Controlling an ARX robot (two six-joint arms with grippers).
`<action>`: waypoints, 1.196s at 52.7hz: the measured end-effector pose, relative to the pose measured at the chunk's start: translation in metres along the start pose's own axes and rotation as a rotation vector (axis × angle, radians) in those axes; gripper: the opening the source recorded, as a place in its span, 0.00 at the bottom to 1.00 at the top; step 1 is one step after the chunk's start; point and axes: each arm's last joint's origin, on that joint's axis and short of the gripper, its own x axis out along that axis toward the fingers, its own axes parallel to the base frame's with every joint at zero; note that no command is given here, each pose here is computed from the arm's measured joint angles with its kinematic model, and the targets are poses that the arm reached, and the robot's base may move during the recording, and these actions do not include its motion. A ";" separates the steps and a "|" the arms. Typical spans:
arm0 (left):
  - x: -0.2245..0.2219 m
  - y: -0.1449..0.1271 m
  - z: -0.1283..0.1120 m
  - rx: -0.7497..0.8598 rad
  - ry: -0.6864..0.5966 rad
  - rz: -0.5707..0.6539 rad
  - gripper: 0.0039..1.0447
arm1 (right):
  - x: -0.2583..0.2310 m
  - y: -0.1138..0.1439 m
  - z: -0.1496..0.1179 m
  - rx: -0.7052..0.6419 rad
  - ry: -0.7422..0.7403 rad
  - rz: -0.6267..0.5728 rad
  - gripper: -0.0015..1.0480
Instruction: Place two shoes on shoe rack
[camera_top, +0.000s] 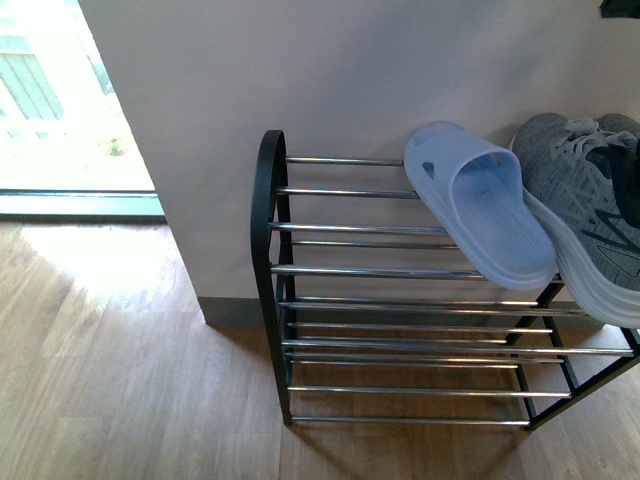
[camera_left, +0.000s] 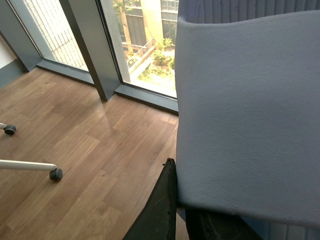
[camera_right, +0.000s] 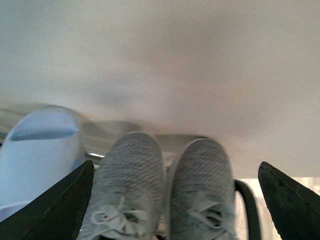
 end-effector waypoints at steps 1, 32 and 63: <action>0.000 0.000 0.000 0.000 0.000 0.000 0.02 | -0.002 -0.003 0.000 -0.005 -0.013 -0.005 0.91; 0.000 0.000 0.000 0.000 0.000 0.000 0.02 | -0.088 -0.066 -0.064 -0.074 -0.165 -0.102 0.91; 0.000 0.000 0.000 0.000 0.000 -0.004 0.02 | -0.140 -0.023 -0.125 0.151 -0.636 0.065 0.50</action>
